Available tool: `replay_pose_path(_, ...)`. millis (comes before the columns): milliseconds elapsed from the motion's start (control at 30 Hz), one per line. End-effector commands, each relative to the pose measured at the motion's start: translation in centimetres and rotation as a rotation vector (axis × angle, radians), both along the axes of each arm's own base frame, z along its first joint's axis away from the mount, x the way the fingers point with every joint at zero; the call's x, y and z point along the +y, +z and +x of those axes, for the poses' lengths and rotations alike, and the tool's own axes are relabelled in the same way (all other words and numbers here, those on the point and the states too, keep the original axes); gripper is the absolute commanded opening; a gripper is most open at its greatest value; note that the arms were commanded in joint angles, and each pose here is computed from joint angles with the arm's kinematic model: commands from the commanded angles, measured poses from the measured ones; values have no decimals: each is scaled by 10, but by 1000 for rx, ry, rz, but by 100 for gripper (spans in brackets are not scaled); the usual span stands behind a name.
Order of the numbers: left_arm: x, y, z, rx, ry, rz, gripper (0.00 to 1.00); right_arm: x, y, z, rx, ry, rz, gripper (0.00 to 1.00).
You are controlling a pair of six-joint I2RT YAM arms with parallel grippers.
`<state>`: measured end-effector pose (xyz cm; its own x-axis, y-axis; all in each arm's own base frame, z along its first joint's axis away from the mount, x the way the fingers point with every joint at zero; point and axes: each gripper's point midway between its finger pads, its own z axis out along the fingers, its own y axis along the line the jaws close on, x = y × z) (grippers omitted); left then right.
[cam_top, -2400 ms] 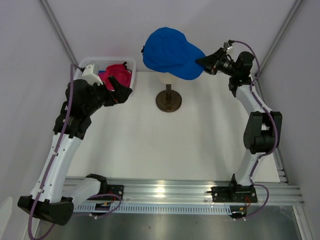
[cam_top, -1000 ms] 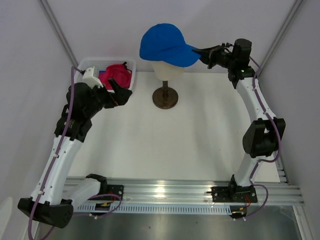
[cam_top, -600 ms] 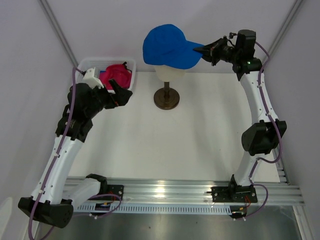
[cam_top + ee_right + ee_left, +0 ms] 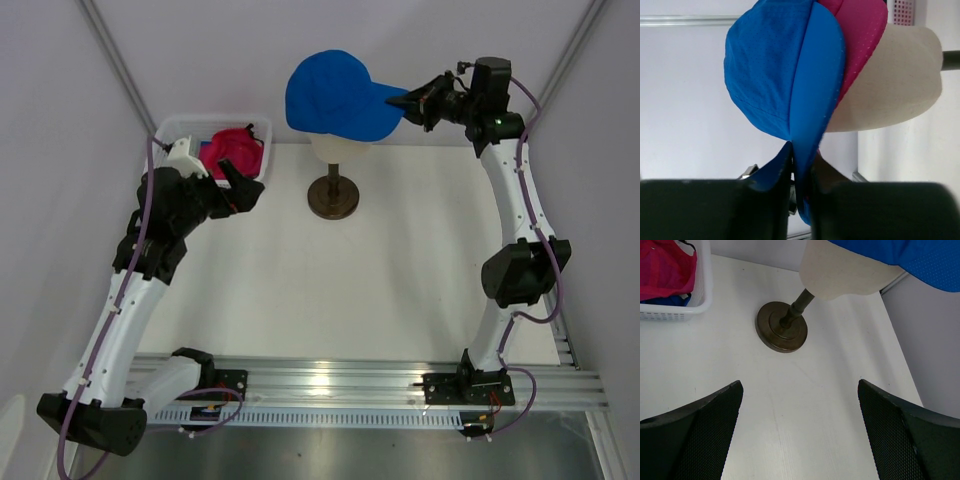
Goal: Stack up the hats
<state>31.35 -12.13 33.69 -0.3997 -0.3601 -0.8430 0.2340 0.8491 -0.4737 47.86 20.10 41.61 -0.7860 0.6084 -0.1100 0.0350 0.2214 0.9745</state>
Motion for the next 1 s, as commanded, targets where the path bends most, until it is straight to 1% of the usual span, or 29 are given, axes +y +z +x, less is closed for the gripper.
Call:
replay_pose_path(0, 7, 3, 4, -29, 25, 17, 99, 2, 1, -8, -29, 40, -43, 22)
replay_pose_path(100, 18, 2, 8, -26, 87, 28, 99, -1, 13, -16, -102, 49, -72, 50)
replay_pose_path(133, 25, 0, 11, -9, 131, 2, 100, -4, 14, -18, -113, 34, -95, 70)
replay_pose_path(167, 31, -3, 13, 4, 153, -17, 99, -8, 15, -21, -151, 26, -134, 76)
replay_pose_path(200, 41, -6, 16, 17, 185, -39, 99, -15, 23, -28, -175, 7, -156, 90)
replay_pose_path(233, 44, -9, 18, 38, 193, -79, 100, -21, 28, -30, -210, -10, -186, 98)
replay_pose_path(267, 40, -9, 18, 48, 160, -110, 99, -26, 34, -34, -227, -19, -196, 99)
replay_pose_path(300, 47, -6, 22, 37, 170, -130, 100, -38, 42, -37, -248, -41, -204, 100)
replay_pose_path(333, 46, -9, 25, 51, 164, -147, 100, -43, 53, -48, -271, -45, -211, 100)
replay_pose_path(400, 48, -5, 31, 40, 160, -151, 99, -54, 59, -58, -300, -60, -241, 100)
replay_pose_path(433, 51, -9, 36, 49, 174, -142, 99, -56, 61, -72, -304, -53, -259, 99)
replay_pose_path(467, 53, -6, 40, 44, 179, -138, 99, -69, 58, -75, -323, -71, -303, 99)
replay_pose_path(500, 53, 1, 44, 32, 180, -137, 100, -71, 54, -80, -326, -64, -325, 99)
replay_pose_path(533, 64, 1, 49, 30, 210, -130, 100, -72, 41, -87, -289, -53, -349, 100)
replay_pose_path(567, 67, 0, 57, 35, 222, -126, 100, -74, 42, -98, -306, -54, -376, 99)
replay_pose_path(633, 76, 3, 68, 31, 254, -123, 100, -81, 34, -107, -347, -69, -452, 100)
replay_pose_path(667, 81, -4, 79, 53, 267, -120, 99, -84, 25, -119, -351, -77, -474, 100)
replay_pose_path(733, 90, 2, 89, 59, 289, -125, 99, -88, 24, -123, -446, -107, -522, 100)
replay_pose_path(767, 93, -7, 95, 83, 296, -124, 100, -89, 10, -137, -456, -112, -528, 100)
replay_pose_path(800, 98, -8, 98, 84, 305, -118, 100, -92, 17, -133, -535, -157, -536, 100)
replay_pose_path(867, 101, -13, 103, 86, 306, -103, 100, -95, 2, -143, -554, -190, -538, 99)
replay_pose_path(933, 105, -13, 111, 69, 303, -66, 99, -100, -1, -144, -576, -221, -571, 99)
replay_pose_path(967, 107, -13, 114, 67, 309, -50, 100, -104, -6, -146, -585, -216, -616, 100)
